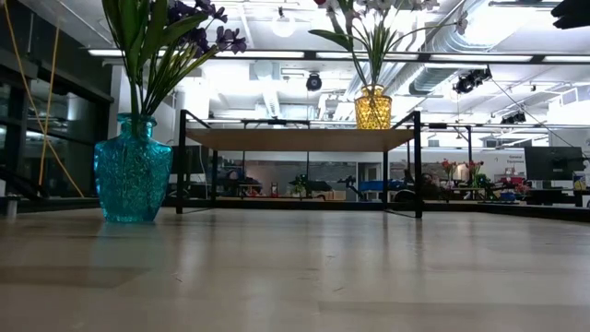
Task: Pick and place flowers into a vace then onto a shelf
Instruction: Put the blue vase on the shelf
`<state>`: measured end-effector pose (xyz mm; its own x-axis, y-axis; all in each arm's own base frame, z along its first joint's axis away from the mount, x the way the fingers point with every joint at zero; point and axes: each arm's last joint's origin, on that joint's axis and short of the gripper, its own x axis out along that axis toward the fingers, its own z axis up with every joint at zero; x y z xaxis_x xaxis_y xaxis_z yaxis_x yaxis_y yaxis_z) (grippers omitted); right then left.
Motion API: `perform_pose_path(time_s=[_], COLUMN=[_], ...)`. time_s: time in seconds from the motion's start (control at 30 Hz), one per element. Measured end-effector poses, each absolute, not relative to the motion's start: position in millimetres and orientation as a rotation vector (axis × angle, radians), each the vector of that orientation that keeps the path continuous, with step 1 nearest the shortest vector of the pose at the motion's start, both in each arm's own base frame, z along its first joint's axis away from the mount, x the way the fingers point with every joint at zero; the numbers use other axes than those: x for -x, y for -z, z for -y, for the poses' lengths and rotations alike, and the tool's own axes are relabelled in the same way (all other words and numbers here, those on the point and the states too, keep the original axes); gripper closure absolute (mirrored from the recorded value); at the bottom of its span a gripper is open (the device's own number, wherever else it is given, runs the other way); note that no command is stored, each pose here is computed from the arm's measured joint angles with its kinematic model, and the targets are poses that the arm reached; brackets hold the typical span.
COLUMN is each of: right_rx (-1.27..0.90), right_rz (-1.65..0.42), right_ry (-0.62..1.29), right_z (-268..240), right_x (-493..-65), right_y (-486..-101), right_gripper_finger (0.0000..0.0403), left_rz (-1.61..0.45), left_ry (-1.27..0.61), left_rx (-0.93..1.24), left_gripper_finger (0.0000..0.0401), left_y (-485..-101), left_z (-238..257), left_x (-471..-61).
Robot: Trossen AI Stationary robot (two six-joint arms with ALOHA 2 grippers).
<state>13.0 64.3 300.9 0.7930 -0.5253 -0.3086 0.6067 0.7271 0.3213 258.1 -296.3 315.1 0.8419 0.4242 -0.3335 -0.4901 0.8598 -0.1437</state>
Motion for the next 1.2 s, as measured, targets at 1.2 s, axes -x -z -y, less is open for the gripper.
perform_pose_path(time_s=[1.2], right_rx=[-0.451], right_rz=[-0.079], right_ry=[0.78], right_z=[-56], right_x=[-11], right_y=[-313], right_gripper_finger=[0.0304], left_rz=[-0.294], left_ry=[-0.664], left_rx=[0.651], left_gripper_finger=[0.0011], left_y=[-248], left_z=[291], left_x=[-203])
